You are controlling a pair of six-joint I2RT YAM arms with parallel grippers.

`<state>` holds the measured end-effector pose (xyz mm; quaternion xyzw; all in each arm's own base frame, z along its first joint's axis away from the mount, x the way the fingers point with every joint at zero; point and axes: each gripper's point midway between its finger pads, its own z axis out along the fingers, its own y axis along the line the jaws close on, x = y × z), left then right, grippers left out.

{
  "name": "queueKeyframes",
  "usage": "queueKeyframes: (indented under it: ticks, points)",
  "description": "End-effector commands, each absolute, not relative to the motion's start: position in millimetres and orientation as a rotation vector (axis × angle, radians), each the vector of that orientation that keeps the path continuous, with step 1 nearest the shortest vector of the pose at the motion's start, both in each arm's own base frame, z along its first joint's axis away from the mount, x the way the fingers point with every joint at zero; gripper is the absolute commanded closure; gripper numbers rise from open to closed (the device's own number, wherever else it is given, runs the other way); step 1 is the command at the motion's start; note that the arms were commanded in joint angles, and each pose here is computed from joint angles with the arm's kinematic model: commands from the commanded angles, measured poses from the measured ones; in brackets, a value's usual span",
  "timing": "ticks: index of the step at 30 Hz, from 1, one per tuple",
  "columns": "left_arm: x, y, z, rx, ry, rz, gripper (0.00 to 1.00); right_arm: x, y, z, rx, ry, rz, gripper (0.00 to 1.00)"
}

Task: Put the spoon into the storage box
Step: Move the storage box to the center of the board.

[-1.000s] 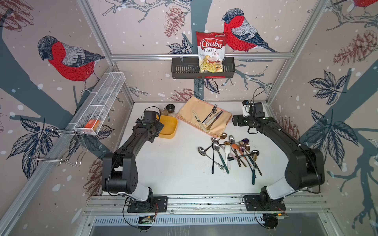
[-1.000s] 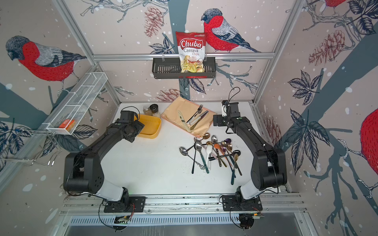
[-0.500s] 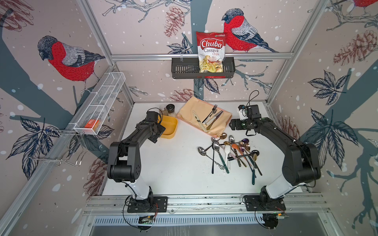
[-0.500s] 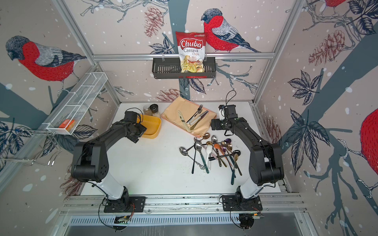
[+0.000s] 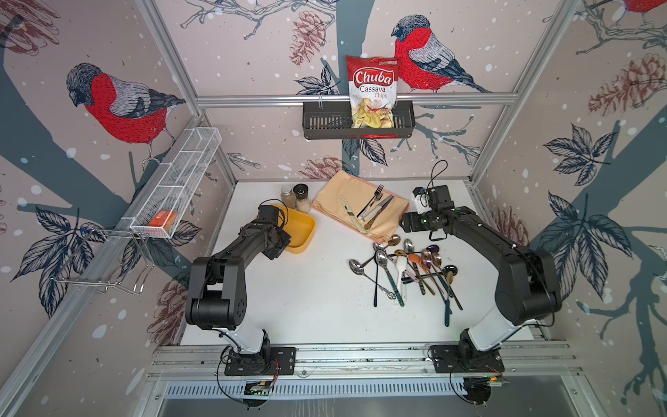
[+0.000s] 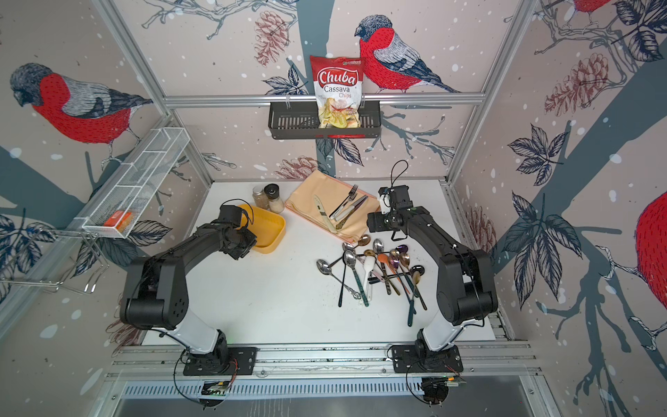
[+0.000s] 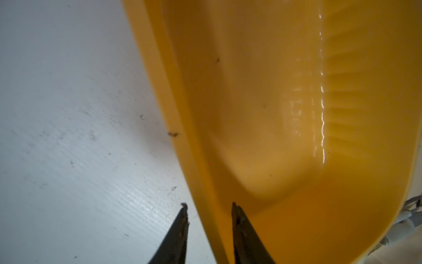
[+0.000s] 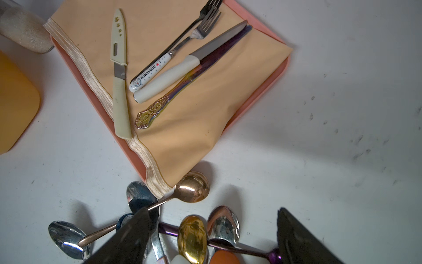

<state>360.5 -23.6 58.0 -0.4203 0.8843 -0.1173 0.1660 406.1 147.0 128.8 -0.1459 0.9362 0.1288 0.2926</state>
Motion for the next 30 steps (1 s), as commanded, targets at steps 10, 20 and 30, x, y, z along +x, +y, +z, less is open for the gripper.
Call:
queueKeyframes:
  ticks: [10,20,30]
  points:
    - [317,-34,55,-0.954,2.744,-0.289,0.90,388,165,126,-0.478,2.542,0.331,0.15]
    - [288,-68,49,-0.628,2.944,-0.252,0.95,358,175,127,-0.492,2.599,0.282,0.19]
    - [273,-79,50,-0.321,3.032,-0.090,0.97,306,190,132,-0.490,2.628,0.219,0.31]
